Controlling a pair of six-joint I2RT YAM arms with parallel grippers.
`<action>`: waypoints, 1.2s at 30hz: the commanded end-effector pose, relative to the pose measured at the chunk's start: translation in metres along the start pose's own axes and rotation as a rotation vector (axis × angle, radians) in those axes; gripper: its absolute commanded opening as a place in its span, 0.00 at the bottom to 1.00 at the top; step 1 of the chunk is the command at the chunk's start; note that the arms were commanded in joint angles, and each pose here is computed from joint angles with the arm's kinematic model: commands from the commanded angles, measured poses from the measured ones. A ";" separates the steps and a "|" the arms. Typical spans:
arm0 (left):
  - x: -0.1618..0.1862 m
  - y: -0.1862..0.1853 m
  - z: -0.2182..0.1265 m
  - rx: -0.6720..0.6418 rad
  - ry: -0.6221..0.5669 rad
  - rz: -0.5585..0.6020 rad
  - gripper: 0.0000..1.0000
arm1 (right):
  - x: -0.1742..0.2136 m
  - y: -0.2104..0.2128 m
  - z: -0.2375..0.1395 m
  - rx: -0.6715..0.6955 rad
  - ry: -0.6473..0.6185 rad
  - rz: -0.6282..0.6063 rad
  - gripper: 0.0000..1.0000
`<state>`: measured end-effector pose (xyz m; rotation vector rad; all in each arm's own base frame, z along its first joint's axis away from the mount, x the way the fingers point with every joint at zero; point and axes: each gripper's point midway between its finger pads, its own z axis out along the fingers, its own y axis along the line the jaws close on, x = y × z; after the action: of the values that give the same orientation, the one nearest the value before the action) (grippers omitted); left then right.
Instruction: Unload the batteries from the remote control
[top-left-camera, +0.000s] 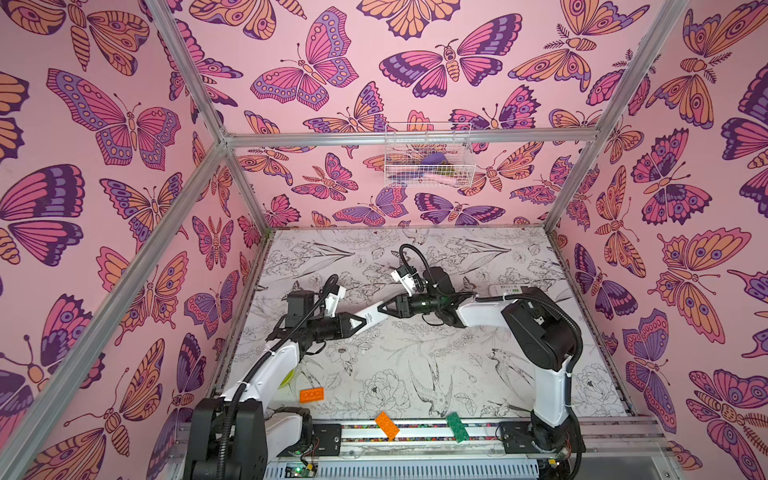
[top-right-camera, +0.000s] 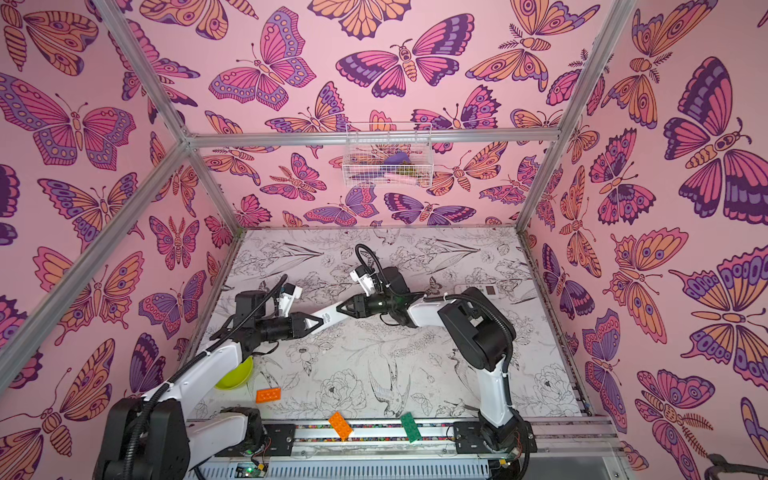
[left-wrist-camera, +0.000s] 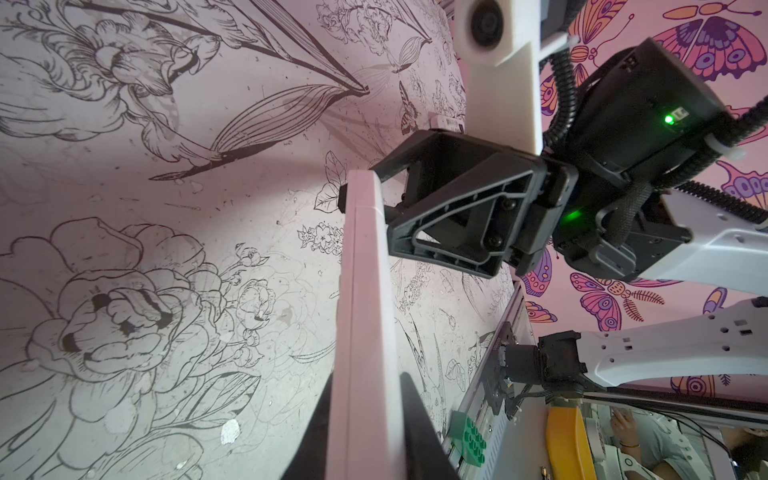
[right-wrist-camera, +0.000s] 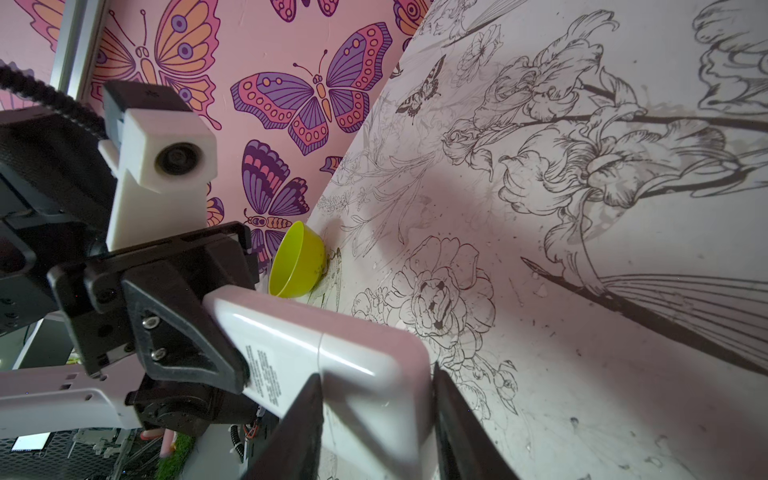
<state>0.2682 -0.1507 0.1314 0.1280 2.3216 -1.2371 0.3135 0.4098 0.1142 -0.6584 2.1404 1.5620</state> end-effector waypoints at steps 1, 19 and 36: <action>-0.018 -0.026 -0.002 0.094 -0.031 0.086 0.00 | 0.022 0.030 0.010 -0.115 0.071 -0.022 0.39; -0.024 -0.024 -0.004 0.087 -0.061 0.090 0.00 | 0.026 0.038 0.004 -0.132 0.075 -0.035 0.30; -0.021 -0.007 0.002 0.011 -0.044 0.089 0.00 | 0.024 0.049 -0.008 -0.132 0.075 -0.061 0.26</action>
<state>0.2693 -0.1477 0.1270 0.0878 2.3471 -1.2350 0.3050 0.3980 0.1088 -0.6461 2.1605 1.5402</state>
